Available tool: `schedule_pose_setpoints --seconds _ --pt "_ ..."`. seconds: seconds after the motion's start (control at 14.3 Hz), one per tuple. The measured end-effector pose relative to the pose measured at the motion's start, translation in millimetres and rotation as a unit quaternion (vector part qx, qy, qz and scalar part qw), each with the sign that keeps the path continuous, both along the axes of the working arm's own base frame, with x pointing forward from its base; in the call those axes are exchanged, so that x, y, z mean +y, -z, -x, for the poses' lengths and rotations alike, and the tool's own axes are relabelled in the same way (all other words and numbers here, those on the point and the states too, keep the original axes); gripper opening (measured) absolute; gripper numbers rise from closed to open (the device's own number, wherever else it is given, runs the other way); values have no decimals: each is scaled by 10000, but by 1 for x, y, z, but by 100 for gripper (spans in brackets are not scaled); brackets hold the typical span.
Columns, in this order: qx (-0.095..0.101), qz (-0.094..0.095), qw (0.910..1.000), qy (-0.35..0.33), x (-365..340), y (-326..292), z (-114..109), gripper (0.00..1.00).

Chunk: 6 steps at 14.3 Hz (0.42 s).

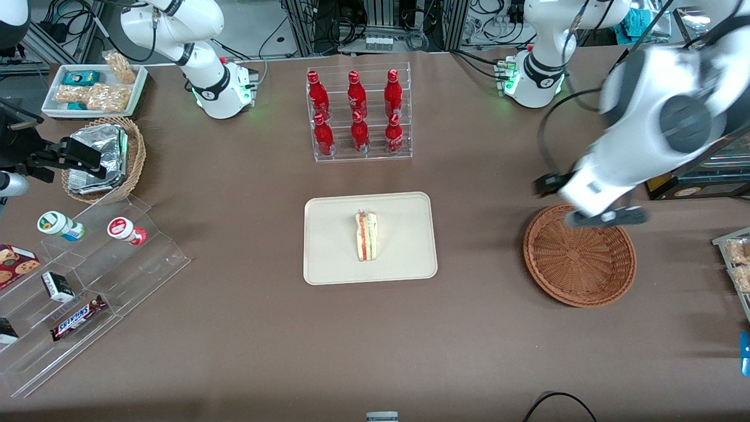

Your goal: Place sandwich from basket to tray

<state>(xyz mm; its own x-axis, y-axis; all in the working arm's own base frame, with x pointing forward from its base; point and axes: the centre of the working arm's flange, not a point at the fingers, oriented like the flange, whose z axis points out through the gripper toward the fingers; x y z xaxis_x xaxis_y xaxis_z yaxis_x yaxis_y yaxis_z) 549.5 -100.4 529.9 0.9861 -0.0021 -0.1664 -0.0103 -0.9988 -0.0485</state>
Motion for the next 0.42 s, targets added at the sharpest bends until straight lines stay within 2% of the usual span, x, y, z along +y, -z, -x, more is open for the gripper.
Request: schedule_pose_setpoints --seconds 0.21,0.42 --pt "-360 6 9994 -1 51 -50 16 100" --pt "-704 7 9975 -61 68 -85 23 100"
